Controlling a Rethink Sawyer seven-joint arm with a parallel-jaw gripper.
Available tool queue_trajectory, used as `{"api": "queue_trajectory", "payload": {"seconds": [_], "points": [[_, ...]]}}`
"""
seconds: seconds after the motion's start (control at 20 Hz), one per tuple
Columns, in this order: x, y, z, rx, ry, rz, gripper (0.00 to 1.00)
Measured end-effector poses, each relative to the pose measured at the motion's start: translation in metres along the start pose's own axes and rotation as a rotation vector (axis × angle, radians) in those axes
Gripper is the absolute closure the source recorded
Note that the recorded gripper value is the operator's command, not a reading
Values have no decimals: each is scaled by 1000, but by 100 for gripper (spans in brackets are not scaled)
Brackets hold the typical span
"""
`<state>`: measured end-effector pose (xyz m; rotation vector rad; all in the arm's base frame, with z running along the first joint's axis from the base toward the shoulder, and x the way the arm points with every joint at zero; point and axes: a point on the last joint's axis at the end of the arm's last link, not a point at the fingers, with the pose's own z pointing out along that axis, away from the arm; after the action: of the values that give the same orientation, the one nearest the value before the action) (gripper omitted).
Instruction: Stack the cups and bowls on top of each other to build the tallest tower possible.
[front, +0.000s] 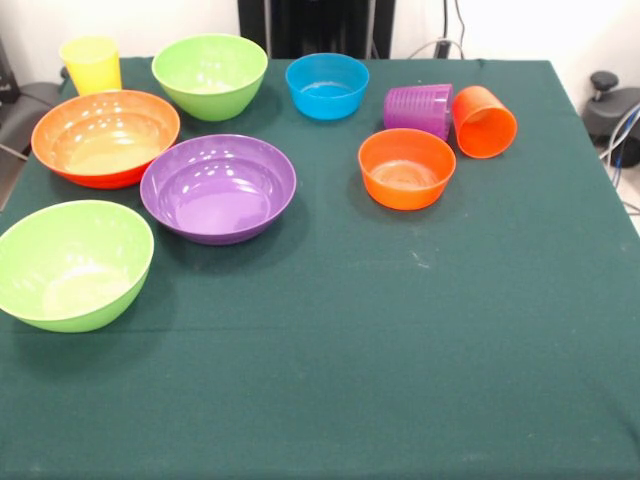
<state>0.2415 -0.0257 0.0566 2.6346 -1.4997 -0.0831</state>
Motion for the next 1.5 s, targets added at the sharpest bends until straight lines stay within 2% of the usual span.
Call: {"api": "queue_trajectory", "payload": {"seconds": [0.35,0.55,0.65,0.9,1.5], "points": [[-5,22,15,-47,-35,-5,0],[-17,25,22,-54,-48,-43,0],[-26,24,24,-51,-47,-79,0],[-31,18,28,-29,-34,-119,0],[-30,16,46,-22,-50,-130,0]]}}
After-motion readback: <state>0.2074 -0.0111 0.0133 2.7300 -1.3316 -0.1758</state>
